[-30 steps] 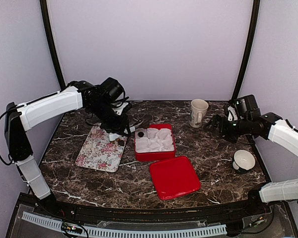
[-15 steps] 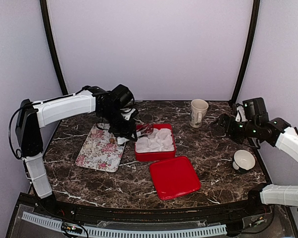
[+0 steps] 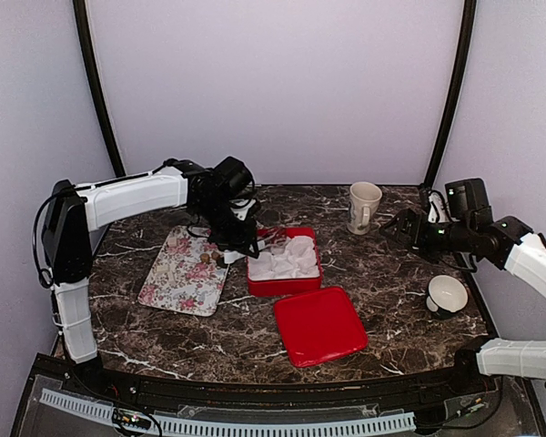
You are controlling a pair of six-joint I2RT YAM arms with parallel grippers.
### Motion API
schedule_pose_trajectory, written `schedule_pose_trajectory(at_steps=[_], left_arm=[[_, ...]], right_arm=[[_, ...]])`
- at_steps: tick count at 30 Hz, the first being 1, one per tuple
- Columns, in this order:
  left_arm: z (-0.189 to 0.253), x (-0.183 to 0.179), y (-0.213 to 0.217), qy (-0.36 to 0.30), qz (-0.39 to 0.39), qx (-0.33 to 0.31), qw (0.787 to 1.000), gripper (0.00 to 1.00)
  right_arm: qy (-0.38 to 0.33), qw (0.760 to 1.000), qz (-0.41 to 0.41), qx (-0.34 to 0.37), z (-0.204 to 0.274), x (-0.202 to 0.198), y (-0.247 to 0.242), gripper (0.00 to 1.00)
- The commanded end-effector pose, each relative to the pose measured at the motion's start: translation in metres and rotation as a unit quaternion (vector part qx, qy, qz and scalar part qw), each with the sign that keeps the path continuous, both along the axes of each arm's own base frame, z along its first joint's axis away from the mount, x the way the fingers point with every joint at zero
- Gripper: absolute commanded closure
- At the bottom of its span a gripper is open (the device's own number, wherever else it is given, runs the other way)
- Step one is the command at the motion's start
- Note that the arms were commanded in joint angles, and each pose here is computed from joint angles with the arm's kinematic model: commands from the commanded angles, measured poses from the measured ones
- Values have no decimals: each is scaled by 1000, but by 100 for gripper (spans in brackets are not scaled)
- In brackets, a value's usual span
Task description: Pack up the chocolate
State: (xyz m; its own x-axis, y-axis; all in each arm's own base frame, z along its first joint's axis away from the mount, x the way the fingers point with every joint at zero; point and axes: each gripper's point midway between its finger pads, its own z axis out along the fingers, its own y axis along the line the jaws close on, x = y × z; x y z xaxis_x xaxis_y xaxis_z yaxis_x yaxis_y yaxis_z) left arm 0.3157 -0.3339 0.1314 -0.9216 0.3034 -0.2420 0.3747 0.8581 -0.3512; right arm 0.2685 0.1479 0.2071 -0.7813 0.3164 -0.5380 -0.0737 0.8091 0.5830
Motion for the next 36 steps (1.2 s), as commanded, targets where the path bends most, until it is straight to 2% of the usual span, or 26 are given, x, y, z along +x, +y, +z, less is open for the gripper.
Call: schedule_pose_trajectory(at_steps=[1, 13, 19, 25, 36], left_arm=[[14, 10, -8, -21, -1, -15, 1000, 70], [20, 14, -9, -27, -2, -8, 1000, 62], [49, 9, 2, -47, 2, -10, 999, 63], [74, -11, 38, -56, 23, -1, 998, 63], [61, -62, 115, -22, 99, 22, 995, 63]], right_arm=[[-13, 1000, 11, 9, 5, 4, 4, 0], [-16, 1000, 22, 14, 7, 6, 8, 0], [-26, 999, 28, 16, 12, 8, 10, 0], [-34, 999, 35, 12, 16, 10, 11, 0], [-30, 998, 57, 24, 11, 9, 19, 0]])
